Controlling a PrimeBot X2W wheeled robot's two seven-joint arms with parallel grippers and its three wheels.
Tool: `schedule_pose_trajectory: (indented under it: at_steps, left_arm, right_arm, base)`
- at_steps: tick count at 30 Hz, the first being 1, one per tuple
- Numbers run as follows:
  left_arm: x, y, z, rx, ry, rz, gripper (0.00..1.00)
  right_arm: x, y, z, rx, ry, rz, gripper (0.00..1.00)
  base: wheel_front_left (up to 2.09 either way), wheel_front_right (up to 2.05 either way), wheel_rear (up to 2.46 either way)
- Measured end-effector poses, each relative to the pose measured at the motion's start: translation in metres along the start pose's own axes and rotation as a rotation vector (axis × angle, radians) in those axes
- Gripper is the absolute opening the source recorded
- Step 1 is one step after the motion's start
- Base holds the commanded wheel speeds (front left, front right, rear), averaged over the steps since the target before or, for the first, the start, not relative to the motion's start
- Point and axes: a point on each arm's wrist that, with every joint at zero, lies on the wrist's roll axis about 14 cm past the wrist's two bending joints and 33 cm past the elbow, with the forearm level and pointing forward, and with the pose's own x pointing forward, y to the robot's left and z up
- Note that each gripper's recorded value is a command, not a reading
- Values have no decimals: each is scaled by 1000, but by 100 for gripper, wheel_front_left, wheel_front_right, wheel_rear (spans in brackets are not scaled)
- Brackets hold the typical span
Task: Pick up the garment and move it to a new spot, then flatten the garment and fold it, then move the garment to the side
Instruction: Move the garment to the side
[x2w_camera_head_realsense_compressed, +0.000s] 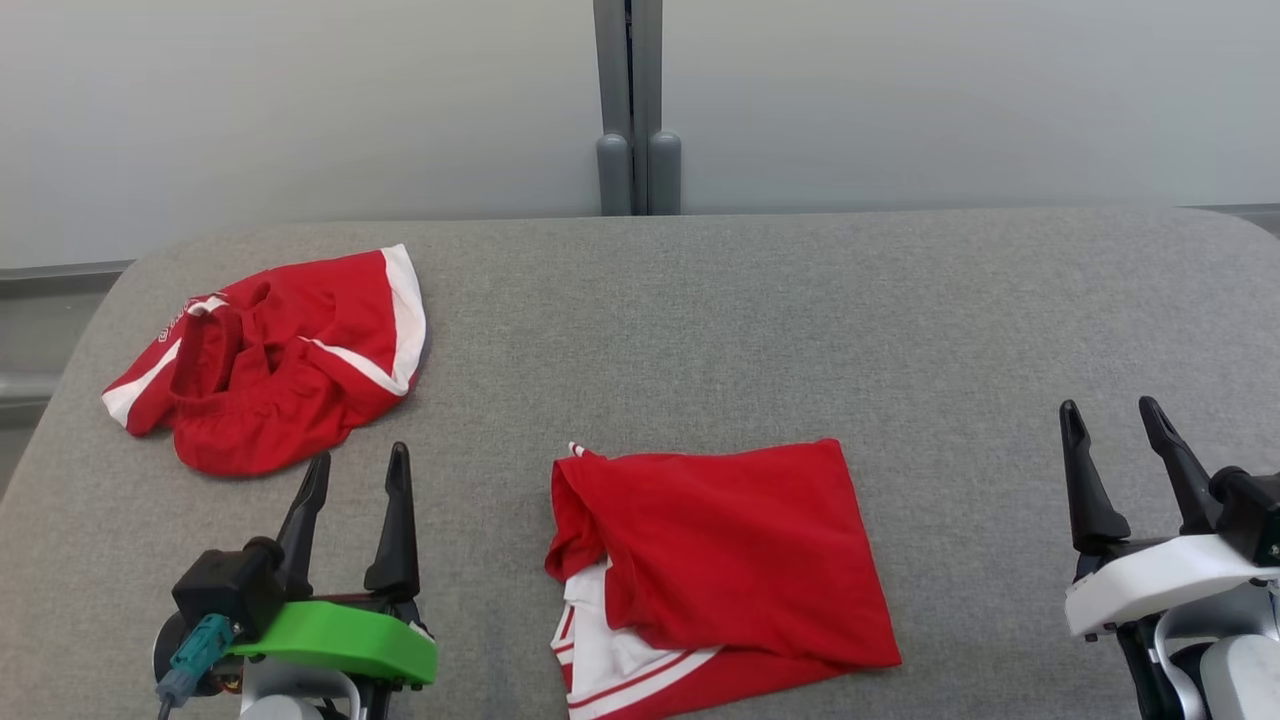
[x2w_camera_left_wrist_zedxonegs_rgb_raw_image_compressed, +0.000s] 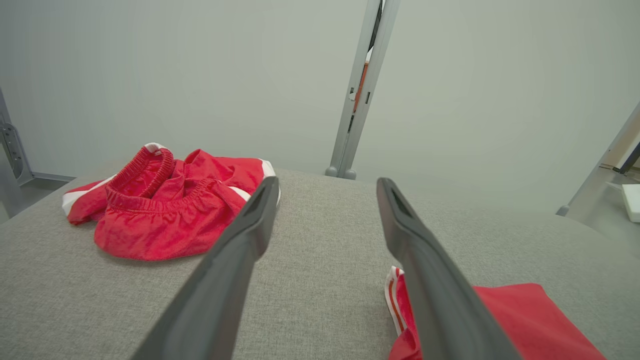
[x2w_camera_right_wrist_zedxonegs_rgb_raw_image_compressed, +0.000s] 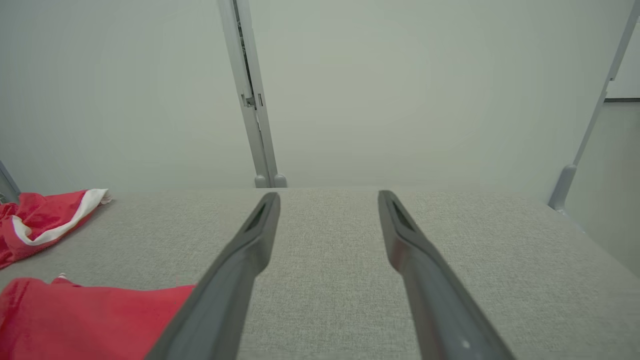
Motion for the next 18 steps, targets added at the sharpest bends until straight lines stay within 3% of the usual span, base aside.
schedule_pose_trajectory:
  at_steps: [12,18]
  left_arm:
    - [1,-2,-2,7,-1,-1,100]
    - [0,0,-9,22,17,-4,100]
  right_arm:
    - [-2,6,-4,-3,22,18,100]
    - [6,50,-56,49,268,149,100]
  base:
    - [0,0,0]
    - [0,0,0]
